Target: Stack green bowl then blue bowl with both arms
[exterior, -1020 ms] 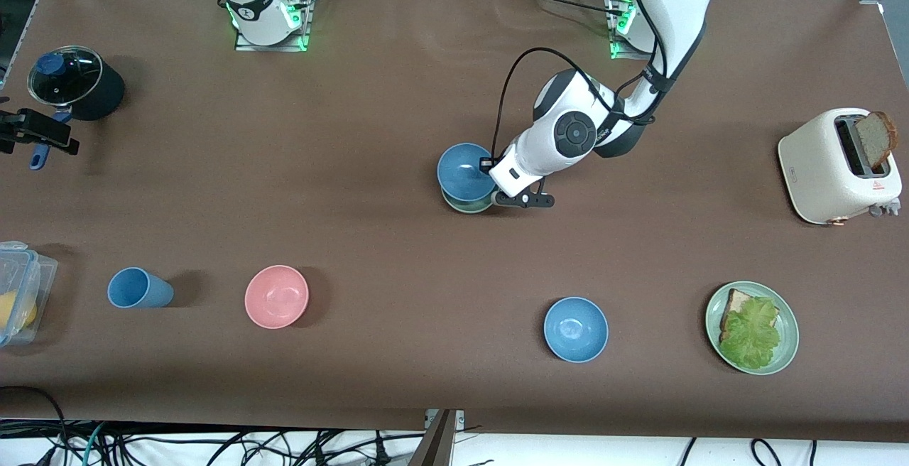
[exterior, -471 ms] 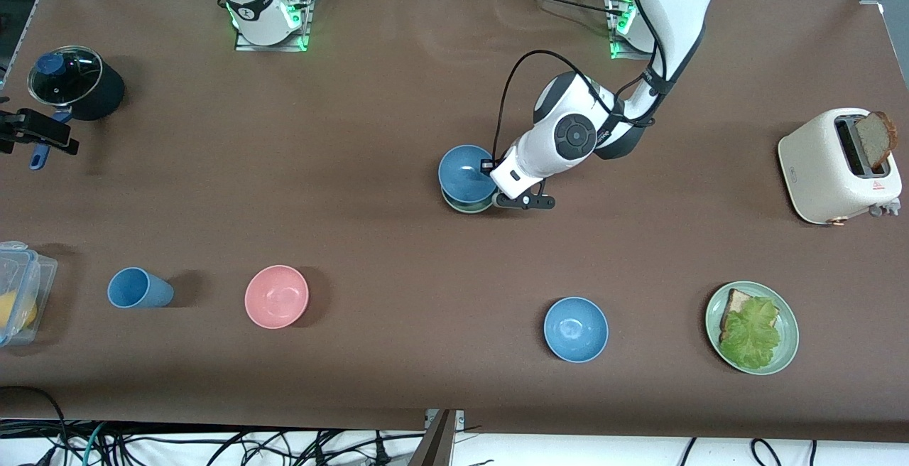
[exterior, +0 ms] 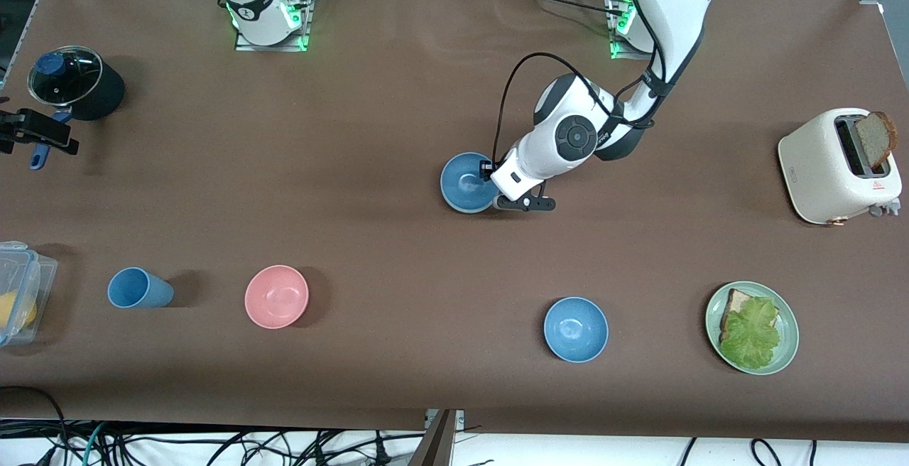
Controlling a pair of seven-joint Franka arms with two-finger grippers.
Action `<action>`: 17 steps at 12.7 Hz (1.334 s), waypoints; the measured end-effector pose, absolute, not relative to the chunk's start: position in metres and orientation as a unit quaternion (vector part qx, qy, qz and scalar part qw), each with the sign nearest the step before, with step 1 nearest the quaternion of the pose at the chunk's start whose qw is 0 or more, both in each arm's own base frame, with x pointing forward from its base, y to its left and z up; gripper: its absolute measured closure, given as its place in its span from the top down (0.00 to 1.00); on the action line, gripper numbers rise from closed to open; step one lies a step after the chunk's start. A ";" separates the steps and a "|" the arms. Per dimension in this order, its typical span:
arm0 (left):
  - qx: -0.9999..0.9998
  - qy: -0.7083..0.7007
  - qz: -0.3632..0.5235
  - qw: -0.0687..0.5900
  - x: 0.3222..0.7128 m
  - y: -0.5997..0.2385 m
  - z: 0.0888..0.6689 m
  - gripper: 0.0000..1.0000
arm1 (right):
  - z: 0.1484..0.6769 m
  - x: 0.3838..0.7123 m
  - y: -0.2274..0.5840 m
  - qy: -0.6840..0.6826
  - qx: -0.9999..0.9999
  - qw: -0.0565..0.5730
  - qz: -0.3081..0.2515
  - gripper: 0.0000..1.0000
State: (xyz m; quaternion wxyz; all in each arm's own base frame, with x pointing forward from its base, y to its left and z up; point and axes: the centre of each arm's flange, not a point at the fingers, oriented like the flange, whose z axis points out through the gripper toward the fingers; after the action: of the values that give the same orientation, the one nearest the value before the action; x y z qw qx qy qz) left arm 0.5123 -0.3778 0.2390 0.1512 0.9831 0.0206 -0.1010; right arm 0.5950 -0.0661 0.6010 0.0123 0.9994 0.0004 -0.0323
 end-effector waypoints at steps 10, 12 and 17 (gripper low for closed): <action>0.984 0.106 -0.095 0.108 0.570 -0.184 0.402 1.00 | 0.600 0.595 -0.066 0.000 0.999 0.013 -0.033 1.00; 0.986 0.100 -0.105 0.079 0.564 -0.131 0.434 1.00 | 0.600 0.595 -0.066 0.000 0.999 0.013 -0.033 1.00; 0.989 0.092 -0.112 -0.005 0.564 -0.033 0.521 1.00 | 0.600 0.595 -0.066 0.001 0.999 0.013 -0.033 1.00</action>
State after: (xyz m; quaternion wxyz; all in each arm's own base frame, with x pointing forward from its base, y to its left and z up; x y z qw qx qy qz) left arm 0.5640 -0.0331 0.5208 -0.0049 0.9894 0.0925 -0.1115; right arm 0.5951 -0.0659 0.6001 0.0127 0.9994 0.0006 -0.0329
